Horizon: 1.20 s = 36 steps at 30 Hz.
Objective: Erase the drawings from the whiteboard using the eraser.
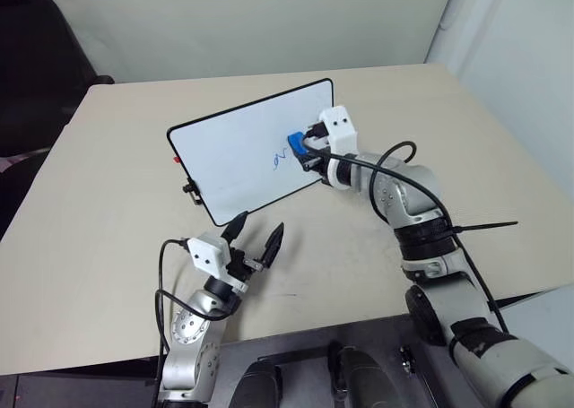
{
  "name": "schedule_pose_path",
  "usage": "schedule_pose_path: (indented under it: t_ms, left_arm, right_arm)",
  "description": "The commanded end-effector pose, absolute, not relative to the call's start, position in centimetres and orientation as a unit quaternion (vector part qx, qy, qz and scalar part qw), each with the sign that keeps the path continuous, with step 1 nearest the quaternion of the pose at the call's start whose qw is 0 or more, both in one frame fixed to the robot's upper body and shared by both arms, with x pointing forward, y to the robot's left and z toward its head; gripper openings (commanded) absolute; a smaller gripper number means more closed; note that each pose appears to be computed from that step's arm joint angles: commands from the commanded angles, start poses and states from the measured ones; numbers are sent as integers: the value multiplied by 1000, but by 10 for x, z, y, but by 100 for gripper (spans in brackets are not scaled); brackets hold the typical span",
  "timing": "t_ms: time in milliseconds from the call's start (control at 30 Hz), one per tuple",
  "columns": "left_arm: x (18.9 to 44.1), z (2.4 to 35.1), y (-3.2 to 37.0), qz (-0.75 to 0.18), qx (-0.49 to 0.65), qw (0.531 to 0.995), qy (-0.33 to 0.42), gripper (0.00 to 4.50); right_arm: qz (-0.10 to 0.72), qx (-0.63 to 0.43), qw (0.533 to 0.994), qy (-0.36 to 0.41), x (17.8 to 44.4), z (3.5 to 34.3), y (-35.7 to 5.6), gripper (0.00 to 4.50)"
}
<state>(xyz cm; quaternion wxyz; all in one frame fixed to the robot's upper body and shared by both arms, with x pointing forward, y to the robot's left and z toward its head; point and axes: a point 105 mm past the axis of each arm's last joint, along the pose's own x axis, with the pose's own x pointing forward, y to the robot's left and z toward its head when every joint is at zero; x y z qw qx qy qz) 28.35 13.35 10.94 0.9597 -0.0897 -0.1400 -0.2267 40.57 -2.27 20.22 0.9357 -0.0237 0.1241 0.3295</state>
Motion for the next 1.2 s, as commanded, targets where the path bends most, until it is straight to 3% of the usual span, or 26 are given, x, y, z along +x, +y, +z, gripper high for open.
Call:
schedule_pose_path:
  t_ms: [33,433,533,967,1033,1200]
  left_arm:
    - [282,122,134,-227,-92,955,-166,450]
    - [280,123,134,-227,-94,955,-167,450]
    - [280,123,134,-227,-94,955,-168,450]
    - [284,122,135,-225,-94,955,-168,450]
    - [285,122,134,-226,-94,955,-169,450]
    - [285,122,133,-226,-92,955,-169,450]
  right_arm:
    - [314,-16,946,78,412,229,-28,23]
    - [319,-48,929,181,405,155,-17,23]
    - [319,-52,928,183,405,155,-16,23]
    - [343,-30,935,88,404,236,-5,23]
    - [349,-32,932,92,402,232,-1,23]
    - [357,-53,920,153,397,187,10,23]
